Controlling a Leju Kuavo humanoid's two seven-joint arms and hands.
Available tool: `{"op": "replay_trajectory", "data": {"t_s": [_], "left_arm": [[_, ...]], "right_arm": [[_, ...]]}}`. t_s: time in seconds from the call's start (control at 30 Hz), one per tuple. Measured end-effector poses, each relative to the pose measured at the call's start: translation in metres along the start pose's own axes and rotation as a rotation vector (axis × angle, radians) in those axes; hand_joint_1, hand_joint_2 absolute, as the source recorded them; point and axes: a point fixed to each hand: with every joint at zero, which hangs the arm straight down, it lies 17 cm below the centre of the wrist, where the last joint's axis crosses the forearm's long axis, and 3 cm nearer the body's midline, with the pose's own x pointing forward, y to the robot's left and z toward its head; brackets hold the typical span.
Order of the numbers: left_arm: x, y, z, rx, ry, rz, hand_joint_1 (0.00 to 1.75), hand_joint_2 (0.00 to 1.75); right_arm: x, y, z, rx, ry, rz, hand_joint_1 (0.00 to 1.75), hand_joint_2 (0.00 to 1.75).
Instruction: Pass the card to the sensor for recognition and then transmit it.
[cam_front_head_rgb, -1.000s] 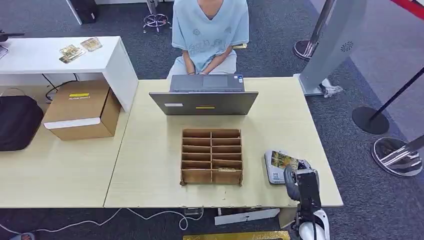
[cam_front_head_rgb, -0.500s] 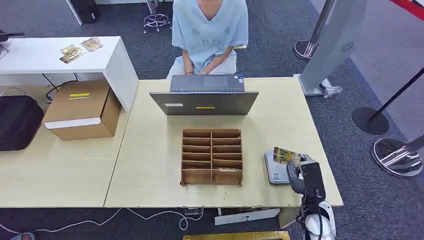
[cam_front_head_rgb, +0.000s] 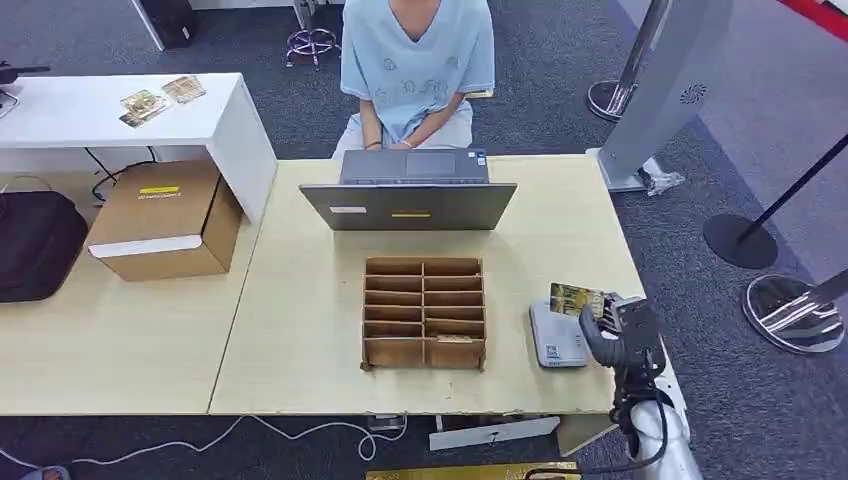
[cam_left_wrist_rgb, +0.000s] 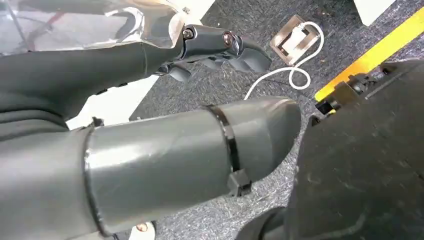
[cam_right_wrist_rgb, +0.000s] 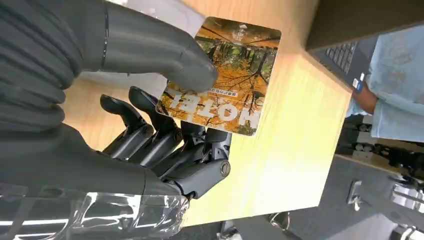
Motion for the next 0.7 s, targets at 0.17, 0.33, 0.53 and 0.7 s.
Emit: {"op": "replay_trajectory", "data": {"t_s": [0.17, 0.33, 0.53, 0.7], "left_arm": [[-0.003, 0.002, 0.000, 0.002, 0.002, 0.024, 0.00, 0.00], [-0.005, 0.002, 0.000, 0.002, 0.003, 0.045, 0.00, 0.00], [-0.007, 0.000, 0.001, 0.001, 0.006, 0.075, 0.00, 0.00], [-0.010, -0.002, 0.001, 0.002, 0.009, 0.103, 0.00, 0.00]], "right_arm": [[-0.007, -0.014, -0.014, 0.050, 0.030, -0.014, 1.75, 1.75], [-0.015, -0.036, -0.026, 0.071, 0.073, -0.007, 1.75, 1.75], [-0.019, -0.055, -0.035, 0.061, 0.088, 0.000, 1.75, 1.75], [-0.025, -0.065, -0.035, 0.055, 0.103, -0.003, 1.75, 1.75]]}}
